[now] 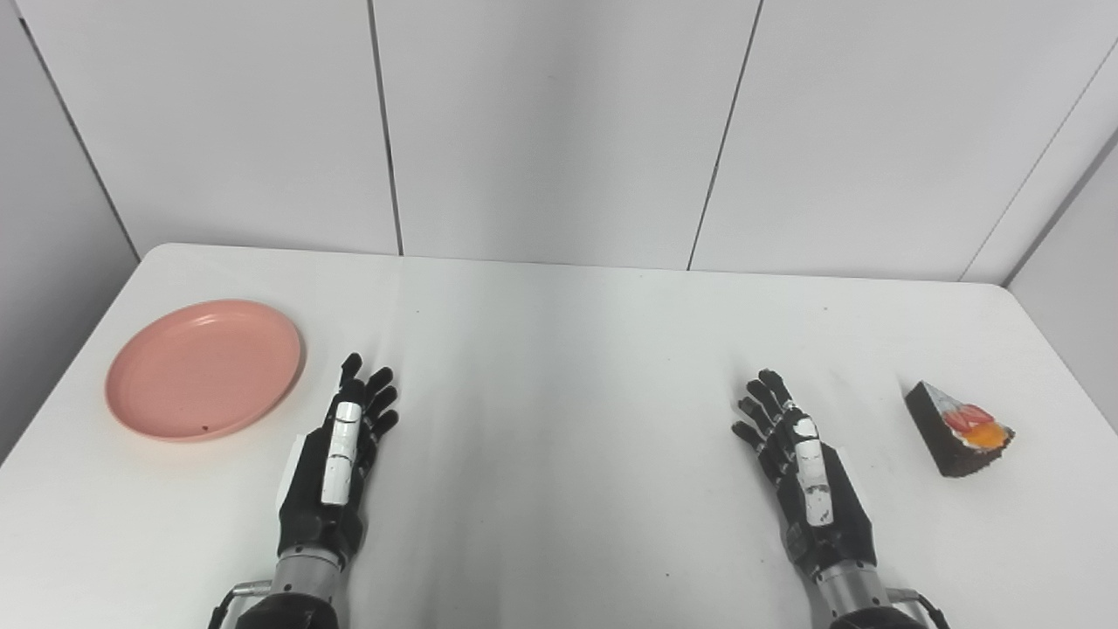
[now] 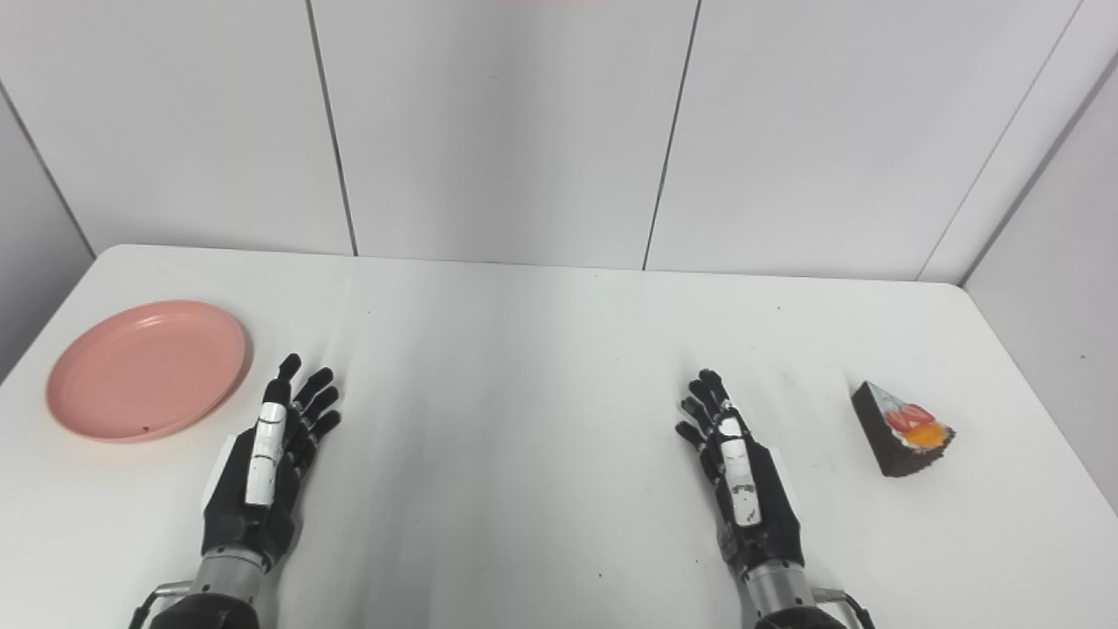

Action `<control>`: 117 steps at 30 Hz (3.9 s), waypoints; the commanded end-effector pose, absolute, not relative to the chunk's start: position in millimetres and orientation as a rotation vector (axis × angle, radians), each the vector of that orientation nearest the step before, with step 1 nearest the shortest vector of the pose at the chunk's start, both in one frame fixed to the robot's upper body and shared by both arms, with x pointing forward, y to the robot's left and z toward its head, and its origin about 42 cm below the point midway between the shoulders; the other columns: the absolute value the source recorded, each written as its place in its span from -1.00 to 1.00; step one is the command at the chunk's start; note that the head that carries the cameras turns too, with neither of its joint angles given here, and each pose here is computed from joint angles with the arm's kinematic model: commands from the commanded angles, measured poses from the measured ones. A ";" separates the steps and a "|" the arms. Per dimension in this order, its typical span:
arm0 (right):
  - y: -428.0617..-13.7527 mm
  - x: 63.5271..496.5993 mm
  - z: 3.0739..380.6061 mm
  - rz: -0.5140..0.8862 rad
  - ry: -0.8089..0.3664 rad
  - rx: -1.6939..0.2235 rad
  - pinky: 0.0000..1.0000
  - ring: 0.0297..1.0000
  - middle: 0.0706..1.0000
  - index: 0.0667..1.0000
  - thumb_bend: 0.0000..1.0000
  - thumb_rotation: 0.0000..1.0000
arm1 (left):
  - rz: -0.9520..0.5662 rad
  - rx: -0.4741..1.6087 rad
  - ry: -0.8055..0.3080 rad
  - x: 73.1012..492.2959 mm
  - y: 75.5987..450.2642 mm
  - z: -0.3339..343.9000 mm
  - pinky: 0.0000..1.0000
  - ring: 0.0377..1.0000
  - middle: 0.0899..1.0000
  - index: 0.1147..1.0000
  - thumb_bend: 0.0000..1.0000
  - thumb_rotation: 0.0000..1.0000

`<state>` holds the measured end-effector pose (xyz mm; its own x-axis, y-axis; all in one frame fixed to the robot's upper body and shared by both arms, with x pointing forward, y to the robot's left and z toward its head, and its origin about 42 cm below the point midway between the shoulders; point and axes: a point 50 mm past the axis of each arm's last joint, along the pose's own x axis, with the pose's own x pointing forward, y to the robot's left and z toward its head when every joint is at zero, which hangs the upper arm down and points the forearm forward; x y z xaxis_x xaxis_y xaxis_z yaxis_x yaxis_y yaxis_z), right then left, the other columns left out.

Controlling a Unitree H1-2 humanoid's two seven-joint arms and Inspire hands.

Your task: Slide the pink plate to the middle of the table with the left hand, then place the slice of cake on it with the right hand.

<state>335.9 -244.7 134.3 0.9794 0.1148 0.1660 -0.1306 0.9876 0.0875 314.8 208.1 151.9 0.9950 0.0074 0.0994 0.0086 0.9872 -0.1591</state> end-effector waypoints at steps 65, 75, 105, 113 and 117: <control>-276.0 354.1 110.7 0.135 -0.251 0.091 0.88 0.84 0.85 0.84 0.69 0.93 | -0.050 -0.122 -0.139 333.5 176.5 129.9 0.99 0.93 0.92 1.00 0.36 0.92; -275.7 351.0 107.8 0.136 -0.237 0.105 0.89 0.84 0.84 0.85 0.69 0.91 | -0.047 -0.110 -0.136 333.9 174.6 123.1 0.94 0.92 0.91 1.00 0.32 0.92; -261.9 349.3 104.4 0.140 -0.216 0.148 0.90 0.81 0.84 0.87 0.61 0.88 | -0.061 -0.107 -0.230 335.2 181.3 133.5 0.93 0.84 0.85 1.00 0.35 0.91; -255.6 347.6 106.8 0.140 -0.226 0.131 0.85 0.79 0.81 0.85 0.61 0.89 | -0.027 -0.066 -0.496 351.8 213.1 209.6 0.58 0.61 0.60 0.69 0.62 0.91; -256.1 347.0 107.2 0.139 -0.233 0.125 0.82 0.77 0.82 0.85 0.56 0.91 | 0.034 -0.035 -0.572 368.6 237.1 241.5 0.48 0.52 0.52 0.53 0.63 0.87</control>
<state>363.5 -262.8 133.8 0.9432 0.1344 0.3039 -0.1614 0.9847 0.0656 362.9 235.8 217.4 0.8840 0.0427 0.4656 -0.0198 0.9983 -0.0539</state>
